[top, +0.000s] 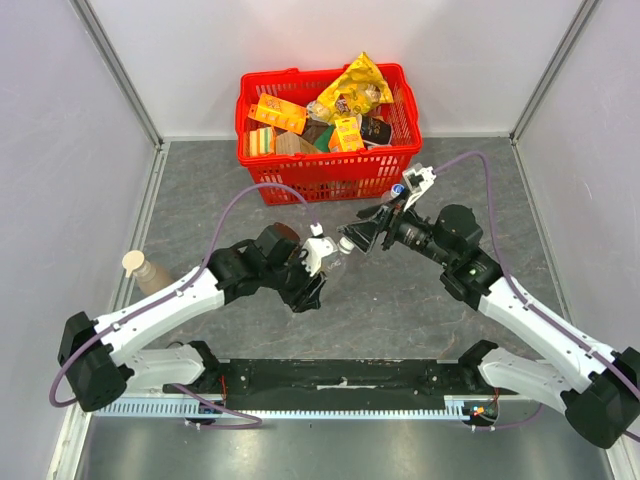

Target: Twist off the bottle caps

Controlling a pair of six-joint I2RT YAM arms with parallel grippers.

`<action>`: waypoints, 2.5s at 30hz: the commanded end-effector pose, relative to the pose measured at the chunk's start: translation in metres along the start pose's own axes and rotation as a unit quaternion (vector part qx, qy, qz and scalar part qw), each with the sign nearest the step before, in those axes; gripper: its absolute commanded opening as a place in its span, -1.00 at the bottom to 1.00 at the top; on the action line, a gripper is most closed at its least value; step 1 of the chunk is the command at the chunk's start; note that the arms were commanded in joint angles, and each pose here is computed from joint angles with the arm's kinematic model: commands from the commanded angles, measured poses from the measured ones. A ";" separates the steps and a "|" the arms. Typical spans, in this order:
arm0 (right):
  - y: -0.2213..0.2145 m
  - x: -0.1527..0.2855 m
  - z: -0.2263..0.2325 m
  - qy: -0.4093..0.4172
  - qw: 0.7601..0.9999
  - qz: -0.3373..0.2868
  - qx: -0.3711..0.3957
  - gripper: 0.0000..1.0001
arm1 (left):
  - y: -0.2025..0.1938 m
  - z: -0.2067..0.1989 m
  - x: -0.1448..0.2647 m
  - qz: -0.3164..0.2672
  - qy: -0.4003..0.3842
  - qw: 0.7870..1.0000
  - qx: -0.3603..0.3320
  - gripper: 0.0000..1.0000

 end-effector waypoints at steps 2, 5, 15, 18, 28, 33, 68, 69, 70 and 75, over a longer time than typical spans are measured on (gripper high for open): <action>0.002 -0.003 -0.016 -0.086 0.995 -0.026 -0.052 0.78 | -0.004 0.010 -0.007 0.048 0.059 0.996 0.038 -0.73; -0.004 -0.006 -0.020 -0.087 0.993 -0.017 -0.072 0.71 | -0.005 0.011 -0.010 0.058 0.060 0.996 0.042 -0.77; -0.024 -0.017 -0.037 -0.095 0.988 0.032 -0.116 0.57 | -0.004 0.012 -0.008 0.058 0.072 0.995 0.043 -0.78; -0.035 -0.021 -0.047 -0.104 0.984 0.047 -0.139 0.55 | -0.005 0.012 -0.008 0.058 0.074 0.995 0.042 -0.78; -0.043 -0.025 -0.053 -0.097 0.982 0.070 -0.147 0.33 | -0.005 0.013 -0.006 0.058 0.083 0.994 0.042 -0.78; -0.045 -0.024 -0.052 -0.085 0.982 0.076 -0.150 0.02 | -0.004 0.014 -0.006 0.058 0.086 0.994 0.042 -0.78; -0.017 0.001 0.014 0.221 0.975 0.039 -0.002 -1.00 | 0.033 -0.036 0.048 -0.167 -0.159 0.971 -0.065 -0.80; -0.016 0.004 0.018 0.238 0.971 0.037 0.008 -1.00 | 0.034 -0.038 0.050 -0.174 -0.174 0.967 -0.069 -0.81; -0.014 0.006 0.022 0.251 0.967 0.037 0.016 -1.00 | 0.034 -0.041 0.052 -0.180 -0.189 0.963 -0.074 -0.80; -0.007 0.021 0.042 0.320 0.945 0.026 0.064 -1.00 | 0.037 -0.049 0.059 -0.200 -0.242 0.945 -0.090 -0.81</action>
Point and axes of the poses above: each gripper's point midway between its finger pads, its own x axis back along the fingers, its own z axis along the line the jaws close on, y = z × x, the point moved 10 cm from there along x, back along the fingers, and after that the axes turned 15 degrees about -x, right-handed, at the moved point
